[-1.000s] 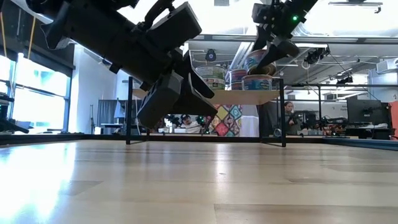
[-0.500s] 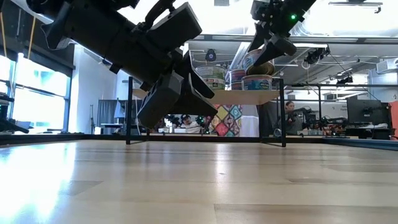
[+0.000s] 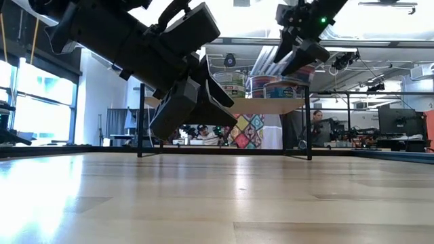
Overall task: Stack canned seafood by type on shelf
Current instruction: Stack the blue tuna can on top of the bottom blue tuna can on the shelf
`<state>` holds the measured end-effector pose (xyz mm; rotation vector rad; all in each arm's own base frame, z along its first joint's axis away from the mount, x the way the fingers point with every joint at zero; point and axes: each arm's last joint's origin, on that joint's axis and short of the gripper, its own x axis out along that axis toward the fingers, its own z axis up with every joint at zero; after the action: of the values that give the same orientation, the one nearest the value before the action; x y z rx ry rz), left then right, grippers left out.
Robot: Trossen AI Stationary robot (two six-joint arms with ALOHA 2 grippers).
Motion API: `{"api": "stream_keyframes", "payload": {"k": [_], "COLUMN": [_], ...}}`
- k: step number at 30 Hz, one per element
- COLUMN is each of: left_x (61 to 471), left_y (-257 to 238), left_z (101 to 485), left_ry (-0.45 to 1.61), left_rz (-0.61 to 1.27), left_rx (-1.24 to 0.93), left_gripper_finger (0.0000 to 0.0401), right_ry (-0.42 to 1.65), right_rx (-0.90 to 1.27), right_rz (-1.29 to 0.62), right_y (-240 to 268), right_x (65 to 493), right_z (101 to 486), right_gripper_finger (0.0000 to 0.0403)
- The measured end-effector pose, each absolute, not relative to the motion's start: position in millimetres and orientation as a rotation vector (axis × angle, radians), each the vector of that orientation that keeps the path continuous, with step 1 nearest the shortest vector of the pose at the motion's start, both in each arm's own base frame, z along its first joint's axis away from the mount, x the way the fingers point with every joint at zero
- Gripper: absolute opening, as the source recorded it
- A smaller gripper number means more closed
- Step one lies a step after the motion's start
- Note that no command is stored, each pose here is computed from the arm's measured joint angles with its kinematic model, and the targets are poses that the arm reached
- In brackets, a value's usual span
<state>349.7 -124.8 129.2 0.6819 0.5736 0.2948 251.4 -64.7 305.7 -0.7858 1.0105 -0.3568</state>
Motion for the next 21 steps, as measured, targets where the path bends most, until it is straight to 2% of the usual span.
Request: {"api": "stream_keyframes", "payload": {"k": [10,15,21], "left_x": [349.7,349.7,349.7], "left_y": [-124.9,-124.9,-125.1], "left_z": [129.3,129.1,129.1], "left_ry": [0.573,0.574,0.572], "left_rz": [0.294,0.294,0.296], "left_rx": [0.682,0.682,0.673], "left_gripper_finger": [0.0213,0.0213,0.0213], "right_ry": [1.014,1.002,1.111], "right_rx": [-0.791,-0.706,-0.570], "right_rz": [-0.369,-0.386,-0.298], "right_y": [-65.0,-56.8,-26.4], "right_x": [251.3,250.5,239.5], "right_z": [305.9,304.3,291.9], "right_gripper_finger": [0.0304,0.0304,0.0304]}}
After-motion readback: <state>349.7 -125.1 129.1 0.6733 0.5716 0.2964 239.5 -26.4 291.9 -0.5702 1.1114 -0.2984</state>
